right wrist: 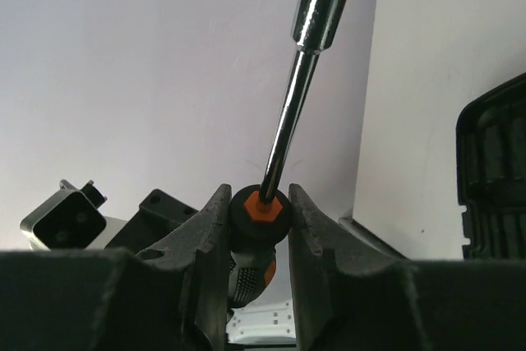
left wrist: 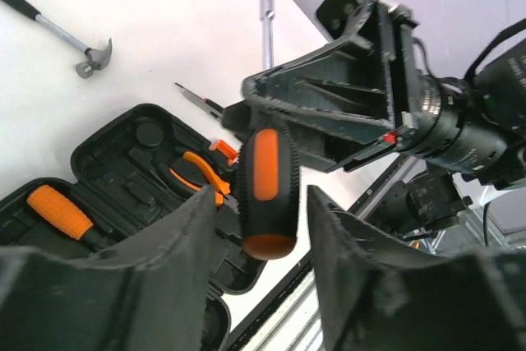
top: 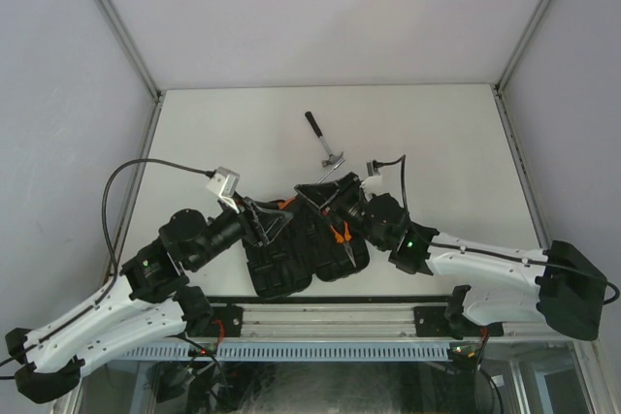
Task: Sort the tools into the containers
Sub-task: Pick up the screwdriver from the center of the board.
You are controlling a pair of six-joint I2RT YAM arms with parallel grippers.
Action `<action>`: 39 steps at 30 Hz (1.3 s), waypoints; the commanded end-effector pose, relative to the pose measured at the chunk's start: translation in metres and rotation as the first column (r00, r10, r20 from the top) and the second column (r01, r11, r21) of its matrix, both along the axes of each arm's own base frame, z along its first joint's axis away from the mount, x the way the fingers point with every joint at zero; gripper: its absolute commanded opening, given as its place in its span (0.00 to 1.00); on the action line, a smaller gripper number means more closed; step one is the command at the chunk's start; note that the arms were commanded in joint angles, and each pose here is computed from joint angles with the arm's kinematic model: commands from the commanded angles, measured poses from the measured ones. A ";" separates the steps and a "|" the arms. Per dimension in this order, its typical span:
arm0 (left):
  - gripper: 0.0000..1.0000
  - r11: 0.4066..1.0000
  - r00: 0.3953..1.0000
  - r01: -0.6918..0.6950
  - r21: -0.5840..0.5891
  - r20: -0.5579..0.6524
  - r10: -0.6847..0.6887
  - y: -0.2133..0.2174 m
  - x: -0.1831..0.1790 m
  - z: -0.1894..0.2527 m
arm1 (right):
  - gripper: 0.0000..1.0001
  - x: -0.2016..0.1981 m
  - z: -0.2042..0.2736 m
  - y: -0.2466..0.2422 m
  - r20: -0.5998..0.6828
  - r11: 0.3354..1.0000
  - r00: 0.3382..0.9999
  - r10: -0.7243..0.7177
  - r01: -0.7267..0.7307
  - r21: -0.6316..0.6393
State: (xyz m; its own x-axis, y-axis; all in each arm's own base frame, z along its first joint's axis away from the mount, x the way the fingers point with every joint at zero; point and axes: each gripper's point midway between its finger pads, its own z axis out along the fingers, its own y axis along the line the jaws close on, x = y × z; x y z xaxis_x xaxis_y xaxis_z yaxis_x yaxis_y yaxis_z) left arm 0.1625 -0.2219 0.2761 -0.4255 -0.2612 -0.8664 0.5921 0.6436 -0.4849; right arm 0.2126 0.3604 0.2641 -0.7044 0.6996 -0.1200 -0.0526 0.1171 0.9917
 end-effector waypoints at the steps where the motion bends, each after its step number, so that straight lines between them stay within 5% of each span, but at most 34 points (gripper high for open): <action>1: 0.58 0.999 1.000 0.021 0.027 0.011 -0.022 0.002 -0.004 -0.005 | 0.00 0.006 0.042 -0.022 0.166 0.997 0.984 -0.066 0.073 -0.034; 5: 0.63 0.999 1.000 -0.006 0.035 0.012 0.006 0.010 -0.004 -0.005 | 0.00 0.009 0.024 -0.039 0.227 0.973 0.972 -0.064 0.112 -0.202; 10: 0.63 0.997 0.997 -0.074 0.018 0.013 0.074 0.025 -0.001 0.003 | 0.00 0.000 0.005 -0.048 0.305 0.895 0.944 0.129 0.022 -0.447; 16: 0.64 0.991 0.992 -0.123 -0.042 -0.008 0.123 0.029 0.003 0.016 | 0.00 -0.039 -0.004 -0.037 0.421 0.791 0.785 0.455 -0.139 -0.596; 30: 0.70 0.986 0.995 -0.104 -0.129 -0.012 0.103 0.007 0.012 0.030 | 0.00 -0.092 0.004 0.011 0.484 0.693 0.507 0.713 -0.403 -0.598; 39: 0.63 0.992 0.999 -0.044 -0.115 -0.019 0.042 -0.008 0.010 0.024 | 0.00 -0.103 0.015 0.035 0.502 0.681 0.460 0.732 -0.470 -0.562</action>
